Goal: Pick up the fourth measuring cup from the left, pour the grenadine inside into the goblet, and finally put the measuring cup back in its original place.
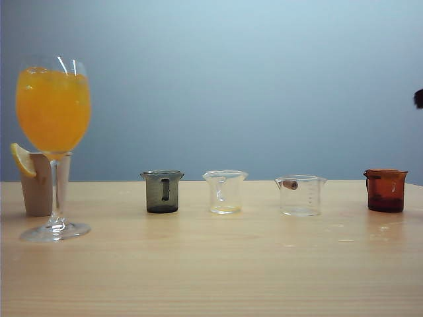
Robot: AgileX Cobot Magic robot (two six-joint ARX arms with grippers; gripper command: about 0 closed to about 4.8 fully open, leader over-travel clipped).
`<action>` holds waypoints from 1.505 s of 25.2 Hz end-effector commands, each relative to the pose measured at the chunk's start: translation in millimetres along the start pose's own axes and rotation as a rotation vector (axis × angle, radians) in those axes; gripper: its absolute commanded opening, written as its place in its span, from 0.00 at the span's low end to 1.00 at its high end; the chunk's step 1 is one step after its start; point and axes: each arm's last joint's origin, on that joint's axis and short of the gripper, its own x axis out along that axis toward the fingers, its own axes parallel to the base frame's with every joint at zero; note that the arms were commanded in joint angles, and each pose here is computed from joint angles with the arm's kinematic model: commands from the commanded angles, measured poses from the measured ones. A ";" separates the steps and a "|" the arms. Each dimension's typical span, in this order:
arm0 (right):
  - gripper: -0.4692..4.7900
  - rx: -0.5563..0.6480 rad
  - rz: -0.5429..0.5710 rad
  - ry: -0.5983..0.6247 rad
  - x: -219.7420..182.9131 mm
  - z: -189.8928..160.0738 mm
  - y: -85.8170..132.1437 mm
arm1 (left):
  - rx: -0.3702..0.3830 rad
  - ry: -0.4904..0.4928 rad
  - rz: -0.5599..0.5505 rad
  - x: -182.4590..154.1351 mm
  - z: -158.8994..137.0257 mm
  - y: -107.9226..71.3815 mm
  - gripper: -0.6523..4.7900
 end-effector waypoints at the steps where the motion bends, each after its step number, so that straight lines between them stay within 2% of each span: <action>1: 0.07 -0.001 0.007 -0.052 12.2 -1.9 5.7 | -0.008 0.056 0.002 -1.3 -4.3 -0.4 0.11; 5: 0.07 -0.008 -0.010 -0.001 31.1 -20.4 7.0 | -0.008 0.056 0.006 -1.2 -4.3 -0.2 0.11; 7: 0.16 -0.008 -0.009 -0.003 37.3 -25.8 7.5 | -0.007 0.050 0.006 -1.1 -3.6 -0.2 0.11; 8: 0.38 -0.004 0.000 -0.021 41.6 -28.4 8.2 | -0.007 0.049 0.007 -1.1 -3.6 -0.1 0.11; 10: 0.61 -0.004 0.025 -0.035 44.7 -28.6 9.3 | -0.007 0.049 0.007 -1.1 -3.6 -0.2 0.11; 13: 0.85 -0.004 0.015 -0.030 50.0 -27.4 9.8 | -0.007 0.049 0.007 -1.1 -3.6 -0.1 0.11; 15: 0.97 -0.004 0.015 -0.029 55.2 -26.0 10.5 | -0.007 0.049 0.007 -1.1 -3.6 -0.1 0.11; 16: 1.00 -0.004 0.019 -0.029 58.1 -25.3 11.1 | -0.007 0.049 0.007 -1.1 -3.6 -0.2 0.11; 30: 1.00 -0.063 0.028 0.050 122.2 -35.7 19.8 | -0.007 0.050 0.007 -1.1 -3.7 -0.1 0.11; 38: 1.00 -0.062 0.016 0.044 139.1 -35.0 22.0 | -0.008 0.055 0.007 -1.2 -4.2 -0.1 0.11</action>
